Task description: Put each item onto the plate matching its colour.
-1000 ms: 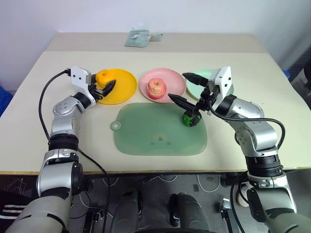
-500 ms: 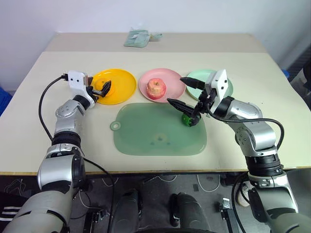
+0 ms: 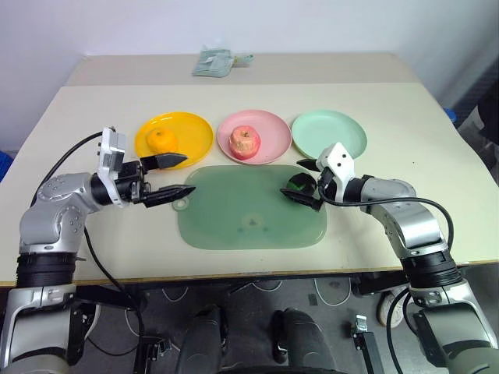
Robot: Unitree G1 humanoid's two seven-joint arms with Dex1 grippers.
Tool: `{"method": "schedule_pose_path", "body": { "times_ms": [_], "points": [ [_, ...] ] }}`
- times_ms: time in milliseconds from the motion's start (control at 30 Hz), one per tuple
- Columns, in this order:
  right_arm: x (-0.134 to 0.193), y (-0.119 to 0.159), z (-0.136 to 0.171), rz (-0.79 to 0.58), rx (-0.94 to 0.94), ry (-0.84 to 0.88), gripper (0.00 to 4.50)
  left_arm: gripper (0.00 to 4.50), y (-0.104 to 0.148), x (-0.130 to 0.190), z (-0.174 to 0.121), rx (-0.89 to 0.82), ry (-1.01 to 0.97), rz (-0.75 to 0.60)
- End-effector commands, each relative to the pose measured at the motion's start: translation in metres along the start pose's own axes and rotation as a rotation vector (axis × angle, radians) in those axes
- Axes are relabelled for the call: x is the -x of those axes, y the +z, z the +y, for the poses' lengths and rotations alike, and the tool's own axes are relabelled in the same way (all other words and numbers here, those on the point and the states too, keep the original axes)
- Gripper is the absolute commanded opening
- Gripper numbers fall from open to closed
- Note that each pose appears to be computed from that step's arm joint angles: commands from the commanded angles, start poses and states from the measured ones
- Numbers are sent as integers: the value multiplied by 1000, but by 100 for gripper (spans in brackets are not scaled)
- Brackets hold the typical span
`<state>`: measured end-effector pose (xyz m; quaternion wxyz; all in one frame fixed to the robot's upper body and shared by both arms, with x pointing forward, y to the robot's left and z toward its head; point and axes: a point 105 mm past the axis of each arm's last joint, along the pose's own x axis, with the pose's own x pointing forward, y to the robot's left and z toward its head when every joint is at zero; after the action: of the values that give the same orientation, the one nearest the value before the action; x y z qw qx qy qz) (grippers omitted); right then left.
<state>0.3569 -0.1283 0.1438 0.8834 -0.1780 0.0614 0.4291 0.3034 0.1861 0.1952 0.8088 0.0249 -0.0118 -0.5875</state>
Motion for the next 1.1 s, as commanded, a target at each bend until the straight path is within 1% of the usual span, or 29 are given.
{"method": "schedule_pose_path", "body": {
  "times_ms": [33,300,400,467,567,600,700,733,767,833,900,1033,1100],
  "points": [
    [1,-3,-5,43,44,-5,450,445,9,-5,-10,-23,-35,-16],
    [0,-5,-6,47,35,-17,450,445,8,-9,-8,-47,-6,-33],
    [0,-1,-5,20,23,-14,367,450,11,-12,-7,-56,0,-47],
    [1,6,-5,-11,19,-22,367,450,13,-13,-7,-61,-2,-53],
    [2,8,-7,-18,17,-30,367,450,13,-13,-7,-53,-6,-56],
    [3,14,-12,-50,0,-50,367,450,14,-13,-5,-59,7,-59],
    [6,36,-39,-151,-10,-202,367,450,21,-15,6,-59,70,-106],
    [8,40,-56,-171,-19,-291,367,450,21,-16,9,-75,88,-108],
    [11,42,-73,-171,-17,-387,367,450,19,-17,11,-78,99,-104],
    [15,43,-92,-172,-22,-481,367,450,15,-20,11,-84,98,-91],
    [18,46,-103,-199,-37,-535,367,450,13,-21,8,-86,91,-95],
    [23,46,-125,-208,-59,-646,367,450,14,-21,8,-89,103,-102],
    [22,39,-131,-168,-29,-684,367,450,13,-19,12,-101,142,-95]
  ]
}}
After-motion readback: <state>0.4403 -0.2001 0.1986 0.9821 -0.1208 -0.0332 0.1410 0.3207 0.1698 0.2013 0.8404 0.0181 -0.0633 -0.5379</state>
